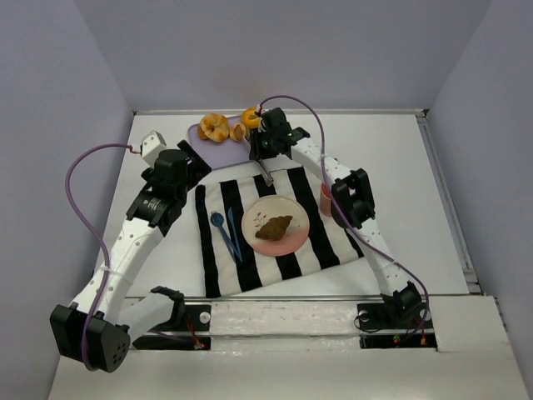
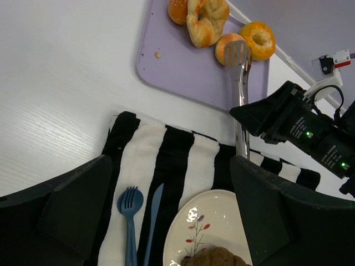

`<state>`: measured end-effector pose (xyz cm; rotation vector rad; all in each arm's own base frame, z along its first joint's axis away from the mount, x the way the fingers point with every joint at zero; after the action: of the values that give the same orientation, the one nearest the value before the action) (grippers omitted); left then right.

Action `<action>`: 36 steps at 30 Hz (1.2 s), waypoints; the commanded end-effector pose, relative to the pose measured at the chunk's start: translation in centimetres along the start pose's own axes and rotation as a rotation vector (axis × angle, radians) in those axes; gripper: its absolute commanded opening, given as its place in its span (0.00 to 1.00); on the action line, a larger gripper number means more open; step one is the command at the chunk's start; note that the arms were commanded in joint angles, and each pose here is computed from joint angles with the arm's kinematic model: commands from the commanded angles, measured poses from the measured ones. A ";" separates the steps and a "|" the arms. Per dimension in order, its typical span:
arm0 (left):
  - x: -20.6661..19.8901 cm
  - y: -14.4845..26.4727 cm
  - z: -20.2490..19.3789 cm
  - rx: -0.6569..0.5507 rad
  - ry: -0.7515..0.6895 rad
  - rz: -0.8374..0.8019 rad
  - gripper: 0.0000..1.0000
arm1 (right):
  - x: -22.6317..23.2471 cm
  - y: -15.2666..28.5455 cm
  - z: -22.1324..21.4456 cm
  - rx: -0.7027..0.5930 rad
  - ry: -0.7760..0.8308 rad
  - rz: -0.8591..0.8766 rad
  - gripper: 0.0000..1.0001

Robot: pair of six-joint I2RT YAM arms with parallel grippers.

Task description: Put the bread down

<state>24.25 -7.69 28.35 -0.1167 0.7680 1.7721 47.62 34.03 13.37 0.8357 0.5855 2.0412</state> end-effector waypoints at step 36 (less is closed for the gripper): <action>1.2 4.5 0.5 -0.021 0.098 -0.182 0.99 | 9.7 34.3 -14.6 -0.094 0.147 0.426 0.07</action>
<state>20.38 -7.14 30.12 -0.2552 0.7907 1.6351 19.10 23.33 28.07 0.7660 0.4946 2.3436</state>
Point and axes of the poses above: each gripper's point midway between its finger pads, its own y axis back along the fingers, its own x axis along the line the jaws close on, z = x × y, the point moved 10 cm from there along y, back along the fingers, and after that the axes turned 1 degree about -y, right-handed, at the moved point
